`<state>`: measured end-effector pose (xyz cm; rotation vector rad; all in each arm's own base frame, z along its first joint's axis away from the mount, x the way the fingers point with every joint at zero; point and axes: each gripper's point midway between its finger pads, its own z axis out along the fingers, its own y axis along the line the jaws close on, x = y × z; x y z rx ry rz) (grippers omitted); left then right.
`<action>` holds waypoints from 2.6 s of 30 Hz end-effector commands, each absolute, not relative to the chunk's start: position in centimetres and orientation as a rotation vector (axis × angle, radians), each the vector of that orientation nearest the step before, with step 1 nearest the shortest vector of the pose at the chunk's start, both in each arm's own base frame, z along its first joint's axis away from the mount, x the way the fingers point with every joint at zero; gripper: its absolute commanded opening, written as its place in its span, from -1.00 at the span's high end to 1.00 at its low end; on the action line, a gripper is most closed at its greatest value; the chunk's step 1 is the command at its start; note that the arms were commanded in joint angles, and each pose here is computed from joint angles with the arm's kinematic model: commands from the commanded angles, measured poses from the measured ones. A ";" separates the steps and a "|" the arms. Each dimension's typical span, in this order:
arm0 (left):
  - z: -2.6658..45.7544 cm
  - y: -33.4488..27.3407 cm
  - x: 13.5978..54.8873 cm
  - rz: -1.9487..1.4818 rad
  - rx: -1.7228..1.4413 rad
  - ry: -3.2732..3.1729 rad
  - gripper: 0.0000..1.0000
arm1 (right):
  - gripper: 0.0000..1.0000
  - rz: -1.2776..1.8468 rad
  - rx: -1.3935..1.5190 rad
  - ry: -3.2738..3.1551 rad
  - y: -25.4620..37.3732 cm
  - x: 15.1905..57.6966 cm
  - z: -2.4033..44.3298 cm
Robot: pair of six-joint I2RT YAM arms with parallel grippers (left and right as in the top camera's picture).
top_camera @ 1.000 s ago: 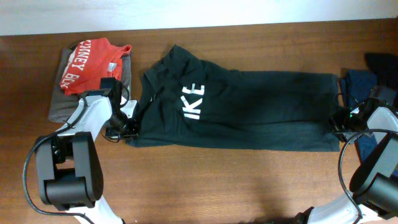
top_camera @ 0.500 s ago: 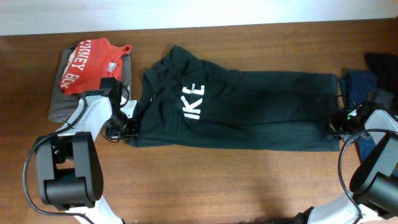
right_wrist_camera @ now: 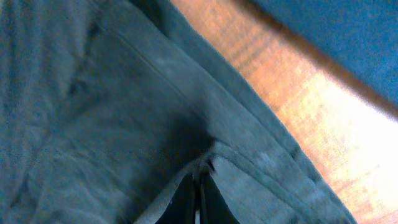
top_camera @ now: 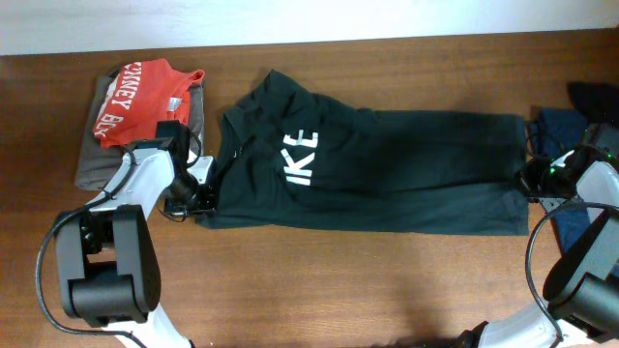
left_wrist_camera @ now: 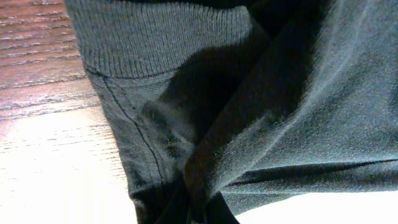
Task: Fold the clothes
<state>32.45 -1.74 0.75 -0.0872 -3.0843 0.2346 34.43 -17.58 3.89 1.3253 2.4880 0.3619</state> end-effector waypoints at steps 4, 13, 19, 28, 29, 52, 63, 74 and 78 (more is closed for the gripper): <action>1.4 -1.5 33.0 0.222 -0.079 -3.115 0.99 | 0.92 0.340 1.253 2.404 -18.6 36.4 6.0; 1.4 -1.5 33.0 0.222 -0.080 -3.118 0.99 | 0.91 0.337 1.248 2.398 -18.8 36.7 5.7; 1.4 -1.5 33.0 0.222 -0.080 -3.117 0.99 | 0.63 0.340 1.255 2.407 -18.7 36.6 5.6; 1.7 -1.5 32.9 0.224 -0.079 -3.111 0.61 | 0.35 0.554 1.153 2.488 -15.3 36.0 5.8; 2.1 -1.6 33.1 0.225 -0.080 -3.117 0.61 | 0.35 0.649 1.051 2.487 -14.2 36.5 6.6; 6.3 -1.9 35.0 0.258 -0.101 -3.247 0.49 | 0.12 0.646 0.805 2.878 0.2 34.8 1.8; 6.3 -1.9 35.2 0.258 -0.103 -3.254 0.48 | 0.13 0.617 0.625 2.929 -0.8 33.9 2.1; 6.3 -1.9 35.4 0.259 -0.103 -3.262 0.48 | 0.12 0.646 0.725 2.994 0.6 31.4 2.1; 6.3 -2.0 35.4 0.270 -0.104 -3.260 0.47 | 0.15 0.644 0.801 2.901 1.0 32.8 0.7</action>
